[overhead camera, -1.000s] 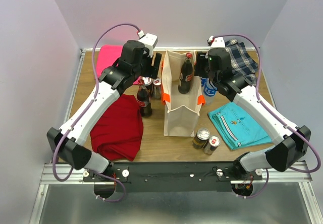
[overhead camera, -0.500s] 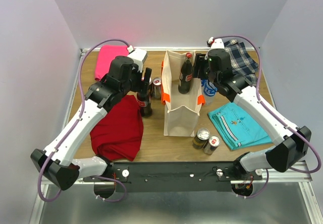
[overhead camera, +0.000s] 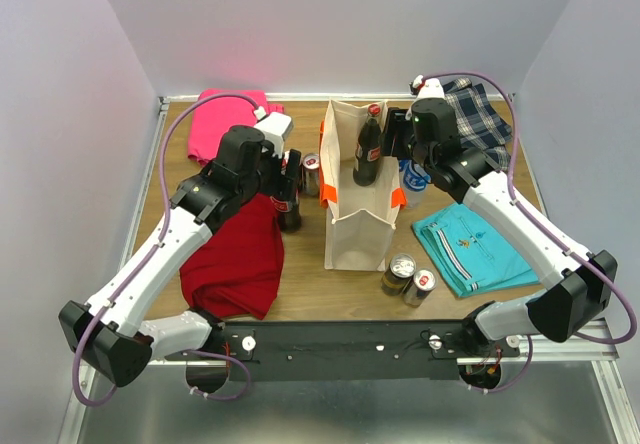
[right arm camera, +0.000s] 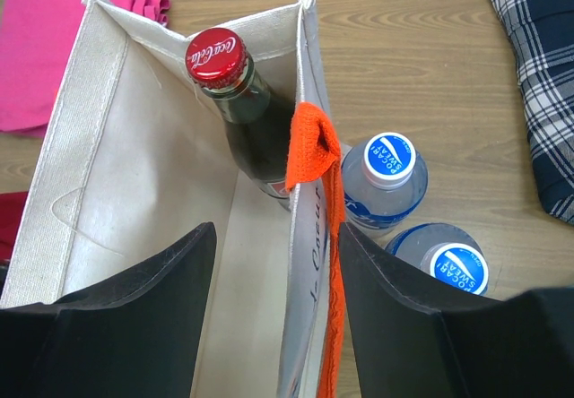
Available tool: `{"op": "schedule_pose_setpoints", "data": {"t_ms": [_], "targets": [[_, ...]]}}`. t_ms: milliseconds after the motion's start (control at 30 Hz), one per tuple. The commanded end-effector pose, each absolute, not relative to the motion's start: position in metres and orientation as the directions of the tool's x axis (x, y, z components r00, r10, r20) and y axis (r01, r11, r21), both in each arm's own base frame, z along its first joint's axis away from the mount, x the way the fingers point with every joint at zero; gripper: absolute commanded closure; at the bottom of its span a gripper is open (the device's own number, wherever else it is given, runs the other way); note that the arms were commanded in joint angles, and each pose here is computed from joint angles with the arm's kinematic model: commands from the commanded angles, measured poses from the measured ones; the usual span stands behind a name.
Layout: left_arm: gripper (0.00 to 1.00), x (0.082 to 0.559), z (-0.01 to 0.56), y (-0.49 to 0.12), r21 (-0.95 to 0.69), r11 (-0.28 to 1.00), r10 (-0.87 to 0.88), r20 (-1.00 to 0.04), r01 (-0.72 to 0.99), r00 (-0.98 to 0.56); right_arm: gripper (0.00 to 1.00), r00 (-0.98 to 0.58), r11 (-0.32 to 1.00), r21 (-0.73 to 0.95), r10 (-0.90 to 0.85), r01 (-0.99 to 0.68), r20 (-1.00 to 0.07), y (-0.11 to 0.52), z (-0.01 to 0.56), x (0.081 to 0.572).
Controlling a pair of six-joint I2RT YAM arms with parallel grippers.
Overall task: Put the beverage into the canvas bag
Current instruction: Pick up the drink from the center of the board.
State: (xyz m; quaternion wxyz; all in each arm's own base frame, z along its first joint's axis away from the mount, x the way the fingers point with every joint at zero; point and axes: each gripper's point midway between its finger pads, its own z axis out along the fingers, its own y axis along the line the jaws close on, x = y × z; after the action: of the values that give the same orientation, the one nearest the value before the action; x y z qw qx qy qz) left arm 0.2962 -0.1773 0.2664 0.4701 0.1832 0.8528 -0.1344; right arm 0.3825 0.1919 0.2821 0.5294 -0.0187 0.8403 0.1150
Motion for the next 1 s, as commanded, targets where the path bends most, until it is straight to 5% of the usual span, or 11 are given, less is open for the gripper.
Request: {"op": "schedule_pose_setpoints", "data": {"t_ms": [0,467,667,867,967], "targets": [[0.19,0.305,0.280,-0.184,-0.087,0.895,0.130,-0.886,0.437,-0.444,0.34,-0.444,0.971,0.183,0.097,-0.154,-0.891,0.191,0.283,0.378],[0.30,0.318,0.263,-0.183,-0.059,0.913,0.150,-0.872,0.403,-0.467,0.34,-0.443,0.977,0.161,0.084,-0.138,-0.893,0.188,0.280,0.381],[0.56,0.322,0.263,-0.183,-0.053,0.919,0.146,-0.875,0.391,-0.463,0.34,-0.446,0.978,0.157,0.080,-0.138,-0.891,0.189,0.278,0.382],[0.99,0.327,0.263,-0.184,-0.051,0.922,0.144,-0.874,0.383,-0.464,0.34,-0.445,0.980,0.153,0.080,-0.130,-0.892,0.186,0.278,0.382],[1.00,0.328,0.266,-0.185,-0.050,0.922,0.143,-0.878,0.383,-0.457,0.34,-0.445,0.980,0.152,0.081,-0.126,-0.892,0.185,0.277,0.382]]}}
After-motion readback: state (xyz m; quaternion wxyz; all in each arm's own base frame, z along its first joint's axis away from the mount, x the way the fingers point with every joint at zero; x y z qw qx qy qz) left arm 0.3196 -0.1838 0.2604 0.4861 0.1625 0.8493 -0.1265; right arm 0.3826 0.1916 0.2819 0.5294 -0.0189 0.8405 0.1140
